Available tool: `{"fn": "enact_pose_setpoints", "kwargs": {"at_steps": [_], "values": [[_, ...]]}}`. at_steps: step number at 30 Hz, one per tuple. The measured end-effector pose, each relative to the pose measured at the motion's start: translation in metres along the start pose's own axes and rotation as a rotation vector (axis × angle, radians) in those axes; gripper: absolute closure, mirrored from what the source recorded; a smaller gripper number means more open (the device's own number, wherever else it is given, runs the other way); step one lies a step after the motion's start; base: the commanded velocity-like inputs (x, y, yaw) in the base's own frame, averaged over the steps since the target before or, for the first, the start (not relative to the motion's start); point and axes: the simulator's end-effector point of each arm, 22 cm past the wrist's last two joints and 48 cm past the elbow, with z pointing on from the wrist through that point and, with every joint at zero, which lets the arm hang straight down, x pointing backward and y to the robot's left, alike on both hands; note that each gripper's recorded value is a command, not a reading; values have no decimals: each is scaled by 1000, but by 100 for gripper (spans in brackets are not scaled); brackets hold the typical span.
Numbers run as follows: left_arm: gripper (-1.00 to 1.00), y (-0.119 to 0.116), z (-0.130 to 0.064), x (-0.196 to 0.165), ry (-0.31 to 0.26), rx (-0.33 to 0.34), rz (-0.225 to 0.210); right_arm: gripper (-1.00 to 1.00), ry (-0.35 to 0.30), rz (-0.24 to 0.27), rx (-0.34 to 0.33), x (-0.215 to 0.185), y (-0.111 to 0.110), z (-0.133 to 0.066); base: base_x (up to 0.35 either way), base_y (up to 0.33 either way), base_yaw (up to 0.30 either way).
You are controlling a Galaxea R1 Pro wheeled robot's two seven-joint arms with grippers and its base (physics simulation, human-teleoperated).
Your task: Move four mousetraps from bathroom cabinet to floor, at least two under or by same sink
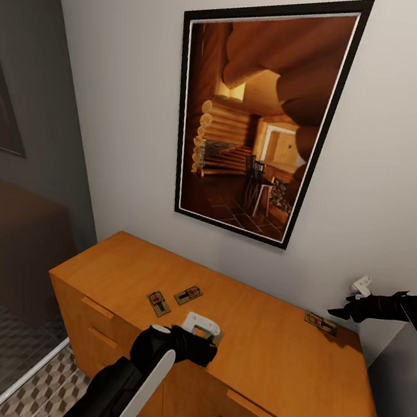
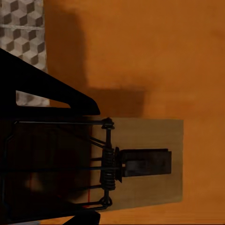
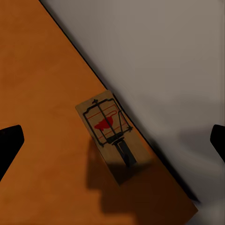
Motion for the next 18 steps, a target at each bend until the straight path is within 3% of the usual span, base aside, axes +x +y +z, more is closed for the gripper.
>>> {"fn": "enact_pose_setpoints", "kwargs": {"at_steps": [11,18], "values": [[100,-11,-23,-23,-38,21,26,-100,0,0,2,0,0,0,0,0,0],[100,-2,-45,-53,-124,11,1,-100,0,0,3,0,0,0,0,0,0]]}}
